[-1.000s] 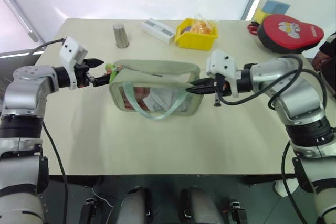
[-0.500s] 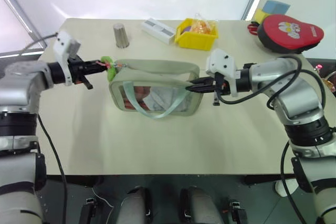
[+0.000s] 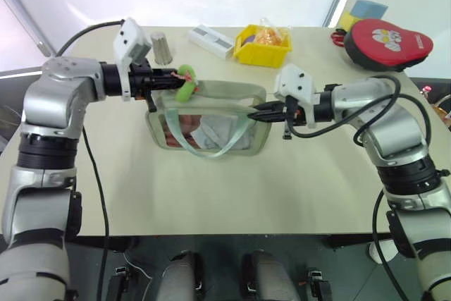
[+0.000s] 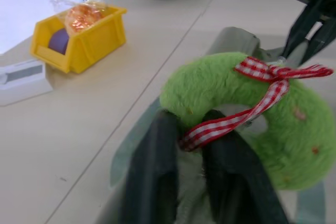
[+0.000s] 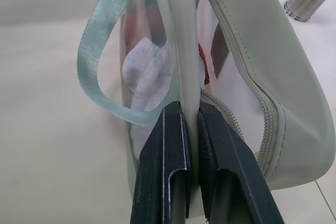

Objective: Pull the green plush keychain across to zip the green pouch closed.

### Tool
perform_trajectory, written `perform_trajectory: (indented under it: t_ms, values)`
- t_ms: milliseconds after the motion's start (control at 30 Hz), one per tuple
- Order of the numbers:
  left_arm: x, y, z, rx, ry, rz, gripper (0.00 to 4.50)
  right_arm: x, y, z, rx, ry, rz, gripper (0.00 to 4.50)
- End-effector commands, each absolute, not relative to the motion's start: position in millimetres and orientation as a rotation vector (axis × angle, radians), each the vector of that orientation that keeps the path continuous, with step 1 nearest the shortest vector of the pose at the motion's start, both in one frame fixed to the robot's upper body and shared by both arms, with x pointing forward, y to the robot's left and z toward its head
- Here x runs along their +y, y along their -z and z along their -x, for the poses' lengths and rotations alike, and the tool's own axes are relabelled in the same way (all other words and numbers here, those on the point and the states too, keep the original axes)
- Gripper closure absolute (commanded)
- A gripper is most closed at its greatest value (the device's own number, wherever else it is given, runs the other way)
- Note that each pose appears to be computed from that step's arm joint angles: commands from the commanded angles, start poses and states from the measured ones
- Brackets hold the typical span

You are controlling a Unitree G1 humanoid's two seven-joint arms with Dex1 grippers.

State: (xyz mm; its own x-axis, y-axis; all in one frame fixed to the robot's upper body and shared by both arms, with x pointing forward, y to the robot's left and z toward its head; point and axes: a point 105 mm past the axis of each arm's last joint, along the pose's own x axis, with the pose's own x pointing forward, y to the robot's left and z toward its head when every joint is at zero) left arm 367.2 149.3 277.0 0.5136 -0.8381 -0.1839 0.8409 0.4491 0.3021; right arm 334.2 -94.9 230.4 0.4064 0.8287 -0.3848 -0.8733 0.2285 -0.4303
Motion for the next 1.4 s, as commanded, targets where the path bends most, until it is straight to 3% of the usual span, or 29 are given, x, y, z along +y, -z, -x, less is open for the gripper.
perform_trajectory:
  t_ms: [33,167,300,467,600,767,867,1100,1367,1400]
  values:
    - [153,-297,-363,-0.049,1.027,-0.446,1.99,-92,-236,-331,0.047,-1.173,0.661,4.5]
    - [169,-319,-357,-0.072,0.977,-0.479,0.04,-92,-235,-333,0.045,-1.168,0.658,4.5]
    - [179,-325,-335,-0.035,0.988,-0.532,0.04,-91,-234,-335,0.038,-1.166,0.659,4.5]
    - [182,-297,-311,0.079,1.021,-0.55,0.04,-91,-236,-338,0.031,-1.167,0.663,4.5]
    - [193,-263,-310,0.167,0.972,-0.611,0.04,-91,-237,-339,0.029,-1.171,0.672,4.5]
    - [197,-244,-319,0.17,0.914,-0.619,0.04,-91,-239,-340,0.029,-1.171,0.672,4.5]
    - [199,-242,-324,0.153,0.893,-0.62,0.8,-91,-239,-340,0.03,-1.174,0.672,4.5]
    - [199,-237,-328,0.152,0.903,-0.614,4.37,-89,-241,-339,0.025,-1.174,0.66,4.5]
    - [199,-235,-336,0.152,0.89,-0.619,4.44,-90,-247,-335,0.026,-1.183,0.639,4.5]
    - [199,-235,-337,0.152,0.891,-0.621,4.5,-91,-247,-335,0.029,-1.186,0.641,3.7]
